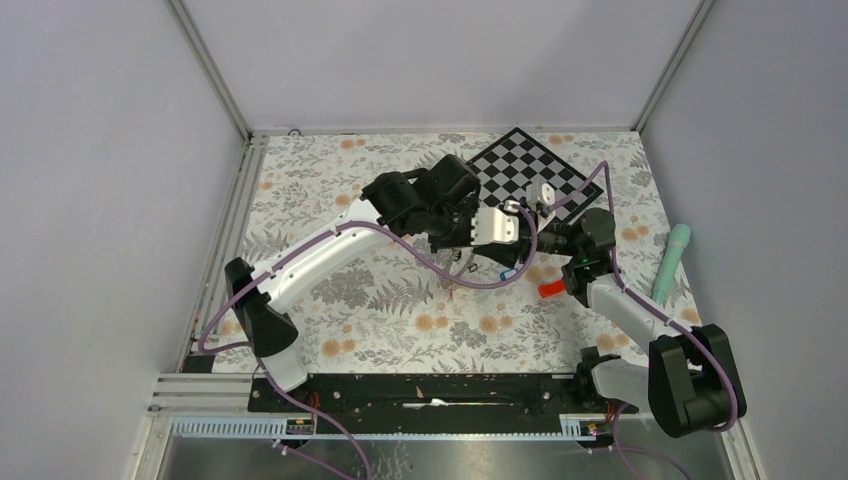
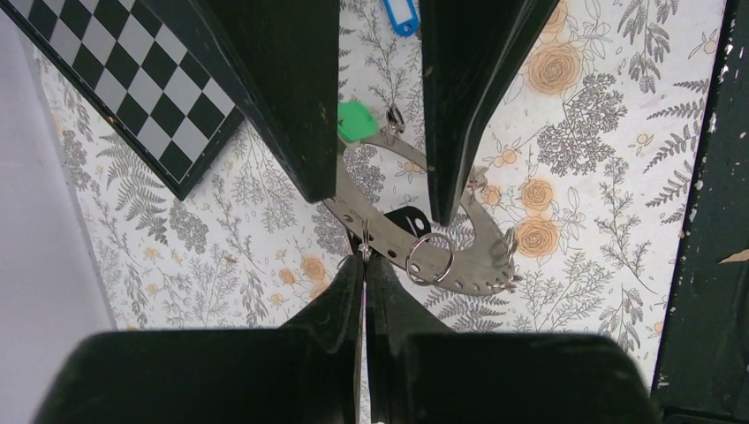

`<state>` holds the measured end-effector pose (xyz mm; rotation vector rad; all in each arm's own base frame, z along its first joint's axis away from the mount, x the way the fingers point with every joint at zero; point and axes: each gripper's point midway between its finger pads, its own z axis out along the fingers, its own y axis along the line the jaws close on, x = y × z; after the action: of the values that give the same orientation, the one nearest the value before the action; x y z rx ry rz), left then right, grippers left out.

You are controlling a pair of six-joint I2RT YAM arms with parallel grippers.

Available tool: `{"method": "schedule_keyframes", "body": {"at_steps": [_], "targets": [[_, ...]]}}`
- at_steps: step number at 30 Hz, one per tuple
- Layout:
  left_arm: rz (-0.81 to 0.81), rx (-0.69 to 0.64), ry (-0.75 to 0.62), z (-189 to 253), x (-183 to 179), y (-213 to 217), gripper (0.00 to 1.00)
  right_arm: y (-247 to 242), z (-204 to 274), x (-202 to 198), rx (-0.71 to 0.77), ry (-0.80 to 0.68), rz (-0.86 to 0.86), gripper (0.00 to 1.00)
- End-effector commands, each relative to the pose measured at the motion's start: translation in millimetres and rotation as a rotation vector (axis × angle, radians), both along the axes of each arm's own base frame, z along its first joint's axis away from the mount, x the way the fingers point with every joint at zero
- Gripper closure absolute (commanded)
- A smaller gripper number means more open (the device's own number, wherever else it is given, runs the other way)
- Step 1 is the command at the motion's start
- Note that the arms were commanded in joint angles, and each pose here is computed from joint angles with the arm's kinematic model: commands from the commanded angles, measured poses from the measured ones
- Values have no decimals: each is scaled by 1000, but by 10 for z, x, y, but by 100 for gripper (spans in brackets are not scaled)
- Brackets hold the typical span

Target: Put the keys on the keyring

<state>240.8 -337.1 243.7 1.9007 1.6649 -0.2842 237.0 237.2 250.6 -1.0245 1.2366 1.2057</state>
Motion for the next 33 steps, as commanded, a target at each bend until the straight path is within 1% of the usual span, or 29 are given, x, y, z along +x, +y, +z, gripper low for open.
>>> {"method": "schedule_keyframes", "body": {"at_steps": [1,6,11,13,15,18,22,25,28,33], "targets": [[0,-71,-75,327,41,-131,100,60,25,-46,11,-39,30,49],[-13,-63,-71,334,-1,-172,100,86,1,-44,10,-37,31,51],[-18,-61,-67,326,-22,-200,100,92,8,-39,11,-37,29,56],[-20,-58,-64,310,-29,-209,100,95,11,-37,11,-37,29,60],[-20,-55,-59,296,-39,-212,100,99,12,-42,11,-37,31,67],[-20,-57,-56,293,-42,-217,100,104,5,-44,9,-38,32,70],[-21,-58,-49,281,-49,-229,100,118,5,-46,7,-39,37,79],[-25,-60,-43,275,-64,-238,100,119,-7,-39,1,-40,36,88],[-26,-65,-34,276,-81,-243,100,122,-15,-36,0,-39,35,100],[-37,-91,-16,319,-121,-261,100,117,28,-1,8,-44,13,100]]}}
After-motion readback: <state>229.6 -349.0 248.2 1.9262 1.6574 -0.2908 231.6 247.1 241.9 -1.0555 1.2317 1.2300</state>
